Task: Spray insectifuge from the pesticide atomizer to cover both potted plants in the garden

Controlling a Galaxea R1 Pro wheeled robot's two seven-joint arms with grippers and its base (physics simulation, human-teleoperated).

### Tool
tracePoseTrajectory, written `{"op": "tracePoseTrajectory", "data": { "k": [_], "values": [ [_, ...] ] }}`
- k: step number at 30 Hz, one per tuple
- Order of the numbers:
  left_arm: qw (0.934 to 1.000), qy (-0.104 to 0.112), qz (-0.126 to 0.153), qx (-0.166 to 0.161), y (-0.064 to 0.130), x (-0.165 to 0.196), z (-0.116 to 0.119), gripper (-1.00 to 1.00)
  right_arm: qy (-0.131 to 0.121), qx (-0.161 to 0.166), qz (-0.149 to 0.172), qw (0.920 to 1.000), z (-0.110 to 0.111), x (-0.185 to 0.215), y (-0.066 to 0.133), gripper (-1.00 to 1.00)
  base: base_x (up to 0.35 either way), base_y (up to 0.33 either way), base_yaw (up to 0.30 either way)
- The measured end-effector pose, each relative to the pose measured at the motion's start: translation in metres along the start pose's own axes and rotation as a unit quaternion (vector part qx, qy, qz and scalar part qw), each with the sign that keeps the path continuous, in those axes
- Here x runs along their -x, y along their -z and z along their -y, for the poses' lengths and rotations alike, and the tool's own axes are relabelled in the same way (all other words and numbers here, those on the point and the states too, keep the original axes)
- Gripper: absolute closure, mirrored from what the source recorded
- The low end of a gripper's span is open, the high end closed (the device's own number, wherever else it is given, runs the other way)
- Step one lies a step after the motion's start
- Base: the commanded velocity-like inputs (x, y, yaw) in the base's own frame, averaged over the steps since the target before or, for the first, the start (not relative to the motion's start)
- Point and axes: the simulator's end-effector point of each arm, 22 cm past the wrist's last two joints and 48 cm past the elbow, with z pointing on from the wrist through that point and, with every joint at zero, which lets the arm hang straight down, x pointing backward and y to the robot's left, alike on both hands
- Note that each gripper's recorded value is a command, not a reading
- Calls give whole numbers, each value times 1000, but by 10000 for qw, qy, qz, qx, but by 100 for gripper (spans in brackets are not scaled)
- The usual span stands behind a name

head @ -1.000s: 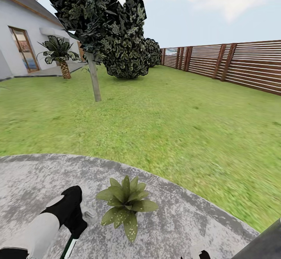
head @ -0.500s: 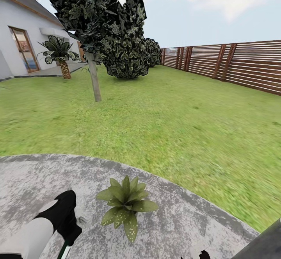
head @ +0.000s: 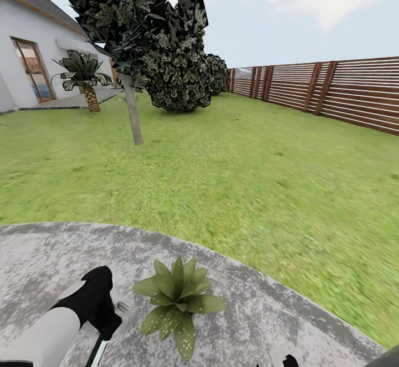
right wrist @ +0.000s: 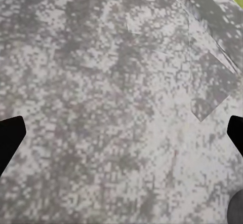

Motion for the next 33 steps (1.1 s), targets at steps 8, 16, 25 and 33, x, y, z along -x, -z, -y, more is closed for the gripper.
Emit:
{"op": "tracePoseTrajectory", "data": {
  "k": [8,16,25,33],
  "values": [
    [9996,107,-270,3,-20,-32,-8,100,4,2,1,10000,0,0,0,-100,0,0,0],
    [9995,175,260,102,9,-1,-18,100,5,5,1,10000,0,0,0,-100,0,0,0],
    [9934,44,1027,511,88,61,-43,100,6,8,1,10000,0,0,0,-100,0,0,0],
    [9935,-22,1059,420,88,70,-31,100,6,8,1,10000,0,0,0,-100,0,0,0]
  ]
}}
